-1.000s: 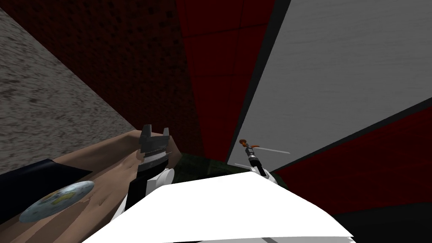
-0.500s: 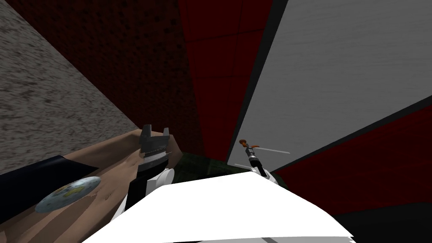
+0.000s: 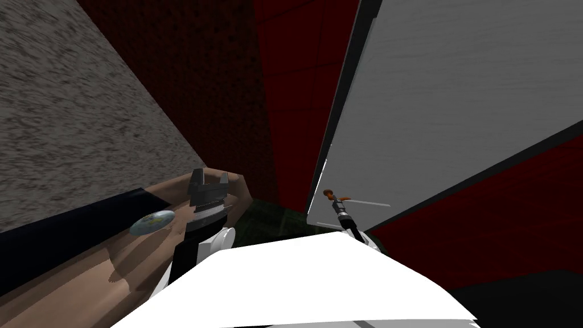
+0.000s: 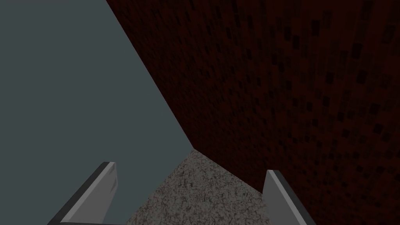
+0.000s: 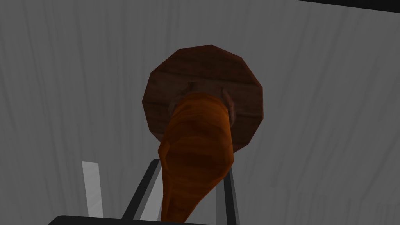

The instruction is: Pull the door open

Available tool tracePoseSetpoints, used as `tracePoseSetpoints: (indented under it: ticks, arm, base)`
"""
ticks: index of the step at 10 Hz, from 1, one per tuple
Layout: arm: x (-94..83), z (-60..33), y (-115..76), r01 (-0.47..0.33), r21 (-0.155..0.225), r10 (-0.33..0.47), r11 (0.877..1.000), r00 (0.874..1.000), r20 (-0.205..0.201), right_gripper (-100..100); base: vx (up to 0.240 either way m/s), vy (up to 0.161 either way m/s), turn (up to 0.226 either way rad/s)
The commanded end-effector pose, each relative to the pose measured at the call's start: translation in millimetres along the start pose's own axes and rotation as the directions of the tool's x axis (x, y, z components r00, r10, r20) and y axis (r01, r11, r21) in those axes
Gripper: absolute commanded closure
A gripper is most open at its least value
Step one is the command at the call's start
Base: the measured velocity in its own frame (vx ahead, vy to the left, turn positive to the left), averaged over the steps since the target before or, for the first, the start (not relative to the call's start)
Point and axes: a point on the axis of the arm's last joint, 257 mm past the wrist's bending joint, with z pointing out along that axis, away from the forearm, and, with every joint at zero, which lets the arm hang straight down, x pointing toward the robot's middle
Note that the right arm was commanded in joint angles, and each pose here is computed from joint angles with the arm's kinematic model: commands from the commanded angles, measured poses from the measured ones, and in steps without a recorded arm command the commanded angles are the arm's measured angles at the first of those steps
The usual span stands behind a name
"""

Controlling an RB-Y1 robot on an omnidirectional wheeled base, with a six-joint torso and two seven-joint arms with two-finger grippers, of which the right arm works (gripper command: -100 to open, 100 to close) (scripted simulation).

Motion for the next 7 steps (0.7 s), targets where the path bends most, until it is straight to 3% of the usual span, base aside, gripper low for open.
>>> tracePoseSetpoints:
  ticks: [1, 4, 5, 7]
  arm:
    - [0.1, -5.5, 2.1, 0.000, -0.007, 0.000, 1.000, 1.000, -0.026, 100]
    - [1.2, -9.0, 0.8, -0.001, -0.003, 0.001, 1.000, 0.999, -0.039, 100]
    - [0.6, -17.6, -1.1, -0.003, -0.002, 0.002, 1.000, 0.998, -0.057, 100]
    - [-1.2, -25.4, -0.4, -0.001, -0.007, 0.000, 1.000, 0.997, -0.076, 100]
  base:
    - [-0.232, -0.066, 0.167]
    - [-0.187, -0.026, 0.084]
    - [-0.153, -0.011, 0.163]
    - [-0.229, -0.079, 0.157]
